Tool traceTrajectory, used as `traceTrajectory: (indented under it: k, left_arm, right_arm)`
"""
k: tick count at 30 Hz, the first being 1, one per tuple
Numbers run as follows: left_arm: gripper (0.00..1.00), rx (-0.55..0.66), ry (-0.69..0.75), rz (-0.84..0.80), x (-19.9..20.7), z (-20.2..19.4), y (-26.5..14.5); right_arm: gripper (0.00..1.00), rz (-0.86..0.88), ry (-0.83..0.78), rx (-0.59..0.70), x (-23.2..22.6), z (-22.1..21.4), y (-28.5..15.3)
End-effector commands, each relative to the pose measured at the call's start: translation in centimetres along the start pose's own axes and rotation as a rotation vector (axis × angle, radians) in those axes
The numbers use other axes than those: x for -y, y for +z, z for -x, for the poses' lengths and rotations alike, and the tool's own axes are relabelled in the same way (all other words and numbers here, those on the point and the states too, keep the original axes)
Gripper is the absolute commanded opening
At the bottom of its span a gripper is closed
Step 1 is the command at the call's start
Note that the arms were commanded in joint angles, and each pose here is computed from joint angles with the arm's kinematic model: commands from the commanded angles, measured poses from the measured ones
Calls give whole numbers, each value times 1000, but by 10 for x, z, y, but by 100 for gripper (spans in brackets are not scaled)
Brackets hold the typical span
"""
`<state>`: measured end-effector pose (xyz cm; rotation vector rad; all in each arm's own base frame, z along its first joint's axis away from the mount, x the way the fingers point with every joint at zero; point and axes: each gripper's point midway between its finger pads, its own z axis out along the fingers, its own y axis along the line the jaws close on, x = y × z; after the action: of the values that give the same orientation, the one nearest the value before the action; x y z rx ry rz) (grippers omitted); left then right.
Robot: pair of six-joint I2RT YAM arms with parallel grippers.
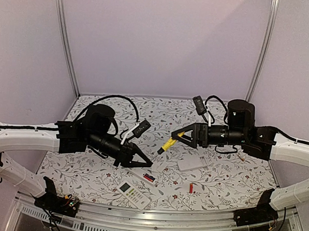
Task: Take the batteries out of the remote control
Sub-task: Pass from the left arm to the right, then hold the remote control without the battery cover at the center of the board.
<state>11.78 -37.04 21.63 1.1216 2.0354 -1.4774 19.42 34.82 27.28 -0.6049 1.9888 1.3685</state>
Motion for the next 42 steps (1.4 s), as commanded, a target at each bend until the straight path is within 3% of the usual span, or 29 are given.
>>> traceTrajectory:
  k: [1,8,21,25,28,34,42]
  left_arm:
    - [0,-6,26,-50,12,2,-2]
    - [0,-3,22,-52,15,2,-3]
    - [1,12,21,-28,12,5,-4]
    - [57,-2,41,98,-7,2,-10]
    - [78,-33,38,287,-48,-1,-27]
    - [83,-47,-108,395,-119,-11,-55]
    - [83,-168,-194,425,-166,-27,-32]
  right_arm:
    - [77,130,-29,-2,-23,0,-4]
    - [59,209,-20,-22,-33,-5,-1]
    - [1,190,4,9,-25,-7,-3]
    - [0,90,22,81,-9,0,-9]
    - [0,-35,47,135,12,5,-17]
    - [0,-180,70,154,38,2,-25]
    - [0,-235,86,159,51,-3,-26]
